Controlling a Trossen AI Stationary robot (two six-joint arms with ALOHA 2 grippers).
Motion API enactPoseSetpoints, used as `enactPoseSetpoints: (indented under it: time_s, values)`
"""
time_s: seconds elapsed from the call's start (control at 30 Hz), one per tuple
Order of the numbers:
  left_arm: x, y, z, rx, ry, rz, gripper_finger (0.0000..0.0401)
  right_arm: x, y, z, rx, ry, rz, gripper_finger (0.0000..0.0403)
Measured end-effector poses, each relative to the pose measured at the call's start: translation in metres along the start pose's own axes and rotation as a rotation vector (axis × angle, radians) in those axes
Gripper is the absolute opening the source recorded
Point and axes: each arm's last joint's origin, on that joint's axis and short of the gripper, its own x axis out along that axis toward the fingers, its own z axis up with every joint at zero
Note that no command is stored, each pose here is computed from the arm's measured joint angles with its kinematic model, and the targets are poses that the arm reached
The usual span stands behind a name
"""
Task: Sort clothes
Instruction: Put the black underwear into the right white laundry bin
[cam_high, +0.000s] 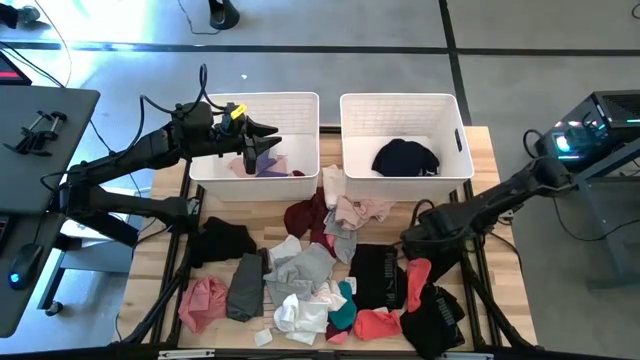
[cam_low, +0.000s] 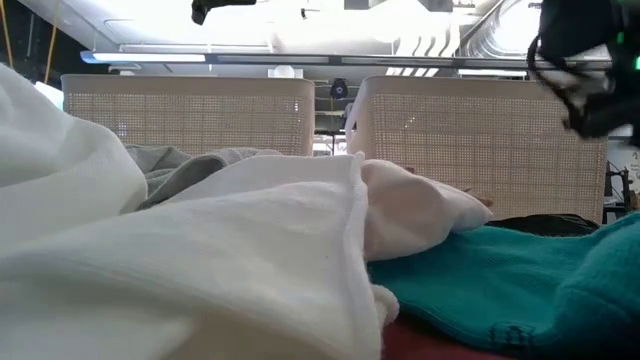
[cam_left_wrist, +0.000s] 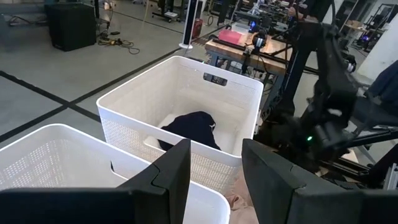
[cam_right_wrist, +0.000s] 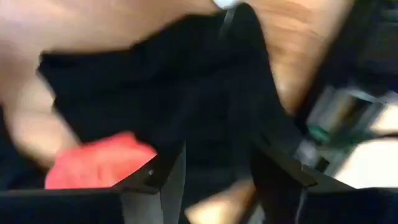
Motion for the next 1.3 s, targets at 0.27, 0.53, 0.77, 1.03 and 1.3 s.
enactPoseSetpoints:
  time_s: [0.27, 0.53, 0.77, 1.03, 1.3]
  values:
    - [0.000, 0.000, 0.000, 0.000, 0.000, 0.000, 0.0131, 0.048, -0.003, 0.014, 0.120, 0.005, 0.157, 0.0140]
    - [0.000, 0.000, 0.000, 0.001, -0.001, 0.000, 0.0131, 0.040, 0.000, 0.021, 0.056, -0.137, 0.147, 0.0011]
    - [0.000, 0.000, 0.000, 0.001, -0.001, 0.000, 0.0131, -0.012, 0.012, 0.014, -0.043, -0.177, 0.106, 0.0014]
    - [0.000, 0.000, 0.000, 0.002, -0.001, 0.000, 0.0131, -0.121, 0.013, 0.005, -0.206, -0.266, 0.161, 0.0010]
    - [0.000, 0.000, 0.000, 0.002, -0.001, 0.000, 0.0131, -0.234, -0.018, 0.013, -0.134, -0.702, 0.365, 0.0003]
